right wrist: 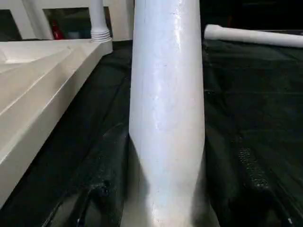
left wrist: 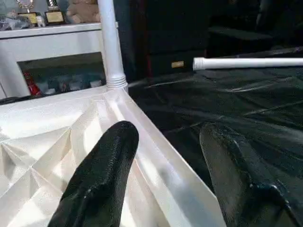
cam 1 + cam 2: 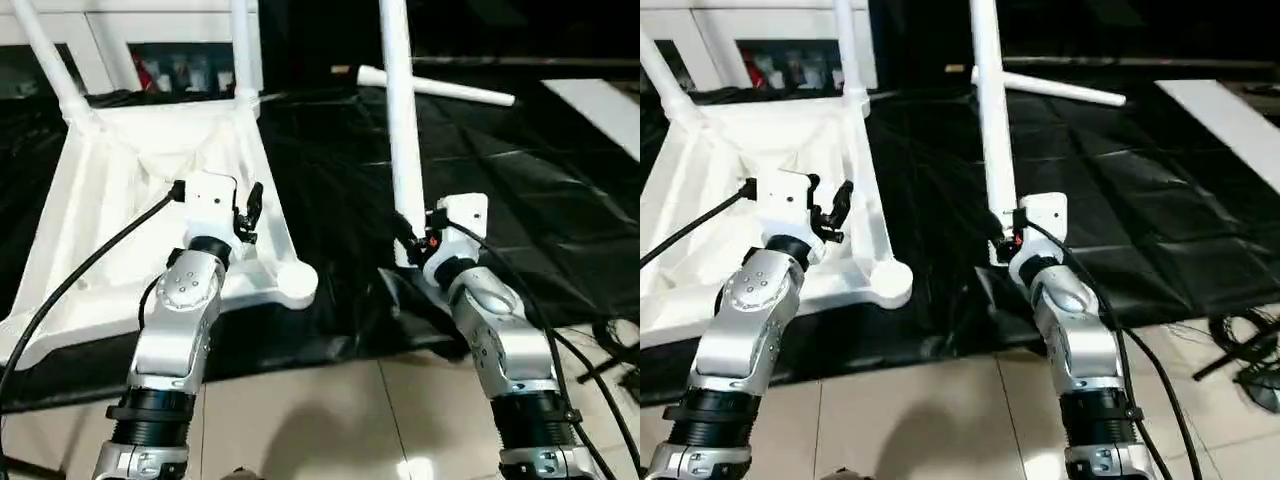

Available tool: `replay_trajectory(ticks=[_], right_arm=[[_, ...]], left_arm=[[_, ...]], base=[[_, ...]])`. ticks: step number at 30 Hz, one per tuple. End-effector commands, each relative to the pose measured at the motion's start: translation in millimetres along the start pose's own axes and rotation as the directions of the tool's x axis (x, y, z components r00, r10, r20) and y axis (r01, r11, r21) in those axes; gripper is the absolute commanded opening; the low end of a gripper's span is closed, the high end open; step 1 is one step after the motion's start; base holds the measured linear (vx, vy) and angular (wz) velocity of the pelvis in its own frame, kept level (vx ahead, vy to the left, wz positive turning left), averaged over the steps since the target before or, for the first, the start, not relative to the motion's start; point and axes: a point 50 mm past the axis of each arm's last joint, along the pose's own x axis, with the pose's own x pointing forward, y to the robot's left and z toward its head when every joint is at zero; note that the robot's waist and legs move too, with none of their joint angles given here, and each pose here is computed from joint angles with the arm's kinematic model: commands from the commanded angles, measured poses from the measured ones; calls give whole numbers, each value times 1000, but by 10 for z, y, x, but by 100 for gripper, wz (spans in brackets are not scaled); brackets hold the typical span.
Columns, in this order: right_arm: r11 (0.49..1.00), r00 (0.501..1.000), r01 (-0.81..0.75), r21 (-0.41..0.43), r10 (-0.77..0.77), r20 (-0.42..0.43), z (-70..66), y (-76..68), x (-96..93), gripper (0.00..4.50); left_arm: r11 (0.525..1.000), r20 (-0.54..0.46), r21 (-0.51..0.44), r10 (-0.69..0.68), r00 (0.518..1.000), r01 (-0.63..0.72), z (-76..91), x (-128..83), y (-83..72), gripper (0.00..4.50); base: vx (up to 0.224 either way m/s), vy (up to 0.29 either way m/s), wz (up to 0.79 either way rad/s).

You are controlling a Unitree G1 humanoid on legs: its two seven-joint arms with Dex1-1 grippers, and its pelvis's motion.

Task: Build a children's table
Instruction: Move to table

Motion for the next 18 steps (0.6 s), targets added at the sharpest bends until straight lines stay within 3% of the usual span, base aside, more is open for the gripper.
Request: replay_trajectory(ticks=[1,8,18], right_arm=[[999,1000,-6,-39,7,16,77,-14,-8,193],[998,1000,-23,-55,24,9,74,10,4,193],[998,1000,-30,-57,31,6,60,33,0,193]], left_arm=[[1000,-5,-1,-12,1000,12,8,22,-27,264],[1000,-4,1,-13,1000,13,9,28,-25,264],[1000,-7,10,-16,1000,16,7,23,-19,264]], base=[[38,-50,10],[71,-47,49],[10,-71,59]])
